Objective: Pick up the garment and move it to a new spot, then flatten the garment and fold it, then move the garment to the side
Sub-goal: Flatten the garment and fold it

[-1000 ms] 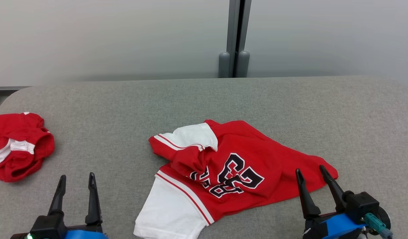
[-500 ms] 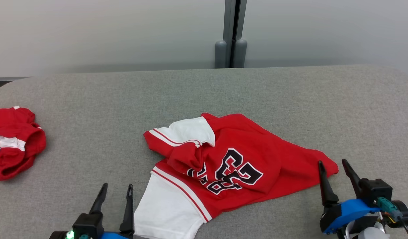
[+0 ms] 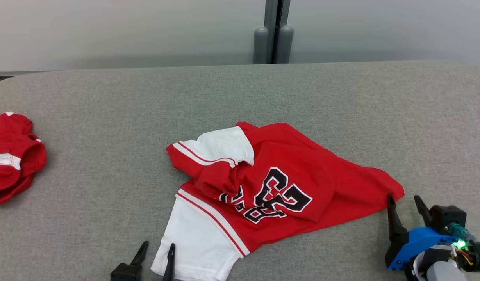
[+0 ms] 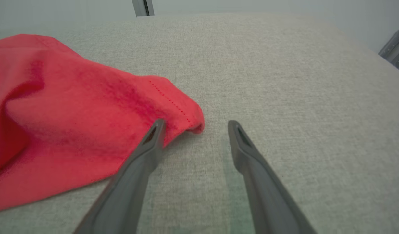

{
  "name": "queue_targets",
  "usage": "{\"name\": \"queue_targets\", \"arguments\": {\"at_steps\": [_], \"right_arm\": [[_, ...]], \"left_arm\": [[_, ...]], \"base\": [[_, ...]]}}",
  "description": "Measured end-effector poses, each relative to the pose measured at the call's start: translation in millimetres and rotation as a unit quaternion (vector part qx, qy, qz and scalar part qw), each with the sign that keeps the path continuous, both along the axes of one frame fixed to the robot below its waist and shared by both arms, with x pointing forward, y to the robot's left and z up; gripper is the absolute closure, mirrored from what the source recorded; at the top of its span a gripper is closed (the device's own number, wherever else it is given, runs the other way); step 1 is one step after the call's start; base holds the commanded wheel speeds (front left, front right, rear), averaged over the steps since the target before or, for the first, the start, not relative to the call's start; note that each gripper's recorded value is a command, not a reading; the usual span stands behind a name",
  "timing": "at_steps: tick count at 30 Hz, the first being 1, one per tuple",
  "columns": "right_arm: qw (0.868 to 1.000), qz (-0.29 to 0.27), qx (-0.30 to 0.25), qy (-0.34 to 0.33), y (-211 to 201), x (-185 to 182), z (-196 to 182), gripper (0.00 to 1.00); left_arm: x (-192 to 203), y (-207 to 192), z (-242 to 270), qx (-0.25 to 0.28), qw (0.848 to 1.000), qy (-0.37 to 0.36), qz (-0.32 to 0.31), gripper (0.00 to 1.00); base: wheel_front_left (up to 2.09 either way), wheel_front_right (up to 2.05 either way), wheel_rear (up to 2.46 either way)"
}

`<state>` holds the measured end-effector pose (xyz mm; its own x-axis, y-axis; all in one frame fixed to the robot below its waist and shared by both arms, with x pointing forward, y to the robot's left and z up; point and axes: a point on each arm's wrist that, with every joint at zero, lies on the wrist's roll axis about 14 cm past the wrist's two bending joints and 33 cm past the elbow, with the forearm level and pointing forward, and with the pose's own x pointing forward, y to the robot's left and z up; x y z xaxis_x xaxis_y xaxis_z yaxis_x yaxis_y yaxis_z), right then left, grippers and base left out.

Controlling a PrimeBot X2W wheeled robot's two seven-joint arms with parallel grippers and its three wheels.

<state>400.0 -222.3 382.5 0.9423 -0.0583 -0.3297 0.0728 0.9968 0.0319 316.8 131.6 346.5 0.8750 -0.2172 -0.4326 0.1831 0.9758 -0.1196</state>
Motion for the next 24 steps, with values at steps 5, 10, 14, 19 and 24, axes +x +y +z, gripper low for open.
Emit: {"name": "queue_targets", "arguments": {"at_steps": [5,10,14,19,24], "right_arm": [[1.0,0.005,0.005,0.027,6,-5,-15,0.0],[0.999,0.009,0.021,0.026,14,-3,-14,0.79],[0.999,0.011,0.034,0.005,21,5,-3,1.0],[0.998,0.021,0.047,-0.033,30,17,17,1.0],[0.993,0.037,0.073,-0.087,46,32,48,1.0]], "left_arm": [[-1,-7,-4,-0.013,1.0,0.009,-0.005,0.0],[-9,-21,-8,-0.03,0.999,0.02,-0.019,0.61],[-9,-31,-8,-0.044,0.998,0.024,-0.027,1.0],[4,-34,6,-0.078,0.997,0.006,-0.011,1.0],[43,-32,54,-0.126,0.989,-0.074,0.012,1.0]], "base": [[0.0,0.0,0.0],[0.0,0.0,0.0],[0.0,0.0,0.0],[0.0,0.0,0.0],[0.0,0.0,0.0]]}}
